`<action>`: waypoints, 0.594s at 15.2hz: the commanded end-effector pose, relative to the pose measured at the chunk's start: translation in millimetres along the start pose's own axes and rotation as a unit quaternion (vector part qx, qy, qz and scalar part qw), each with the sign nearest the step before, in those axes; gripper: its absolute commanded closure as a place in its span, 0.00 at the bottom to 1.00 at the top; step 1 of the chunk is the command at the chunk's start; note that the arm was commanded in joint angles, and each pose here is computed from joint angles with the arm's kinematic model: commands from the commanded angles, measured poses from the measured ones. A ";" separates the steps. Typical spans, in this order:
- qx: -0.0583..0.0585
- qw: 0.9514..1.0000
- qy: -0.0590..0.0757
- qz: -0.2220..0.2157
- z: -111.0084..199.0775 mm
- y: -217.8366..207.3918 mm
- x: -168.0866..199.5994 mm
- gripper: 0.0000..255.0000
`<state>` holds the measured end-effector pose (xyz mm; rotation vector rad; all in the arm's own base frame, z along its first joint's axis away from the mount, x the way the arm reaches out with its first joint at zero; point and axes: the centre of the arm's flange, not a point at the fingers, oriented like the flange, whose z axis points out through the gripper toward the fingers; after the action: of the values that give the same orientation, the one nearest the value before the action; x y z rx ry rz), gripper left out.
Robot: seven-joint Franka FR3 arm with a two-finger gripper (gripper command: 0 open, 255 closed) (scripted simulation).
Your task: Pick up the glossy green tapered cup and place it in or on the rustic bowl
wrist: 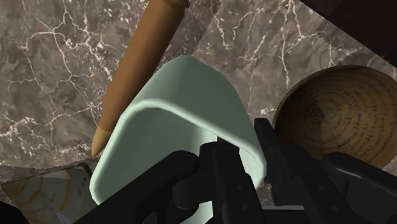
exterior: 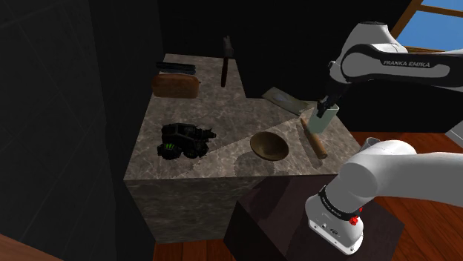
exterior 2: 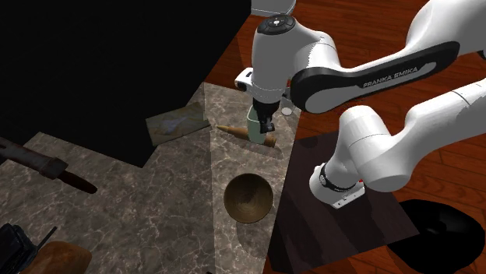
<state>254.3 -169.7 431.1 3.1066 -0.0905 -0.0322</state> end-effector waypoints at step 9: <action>0.000 1.000 0.000 0.000 -35.1 -107.3 39.5 1.00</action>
<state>294.8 -75.3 457.8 3.1060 -0.0882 -0.0322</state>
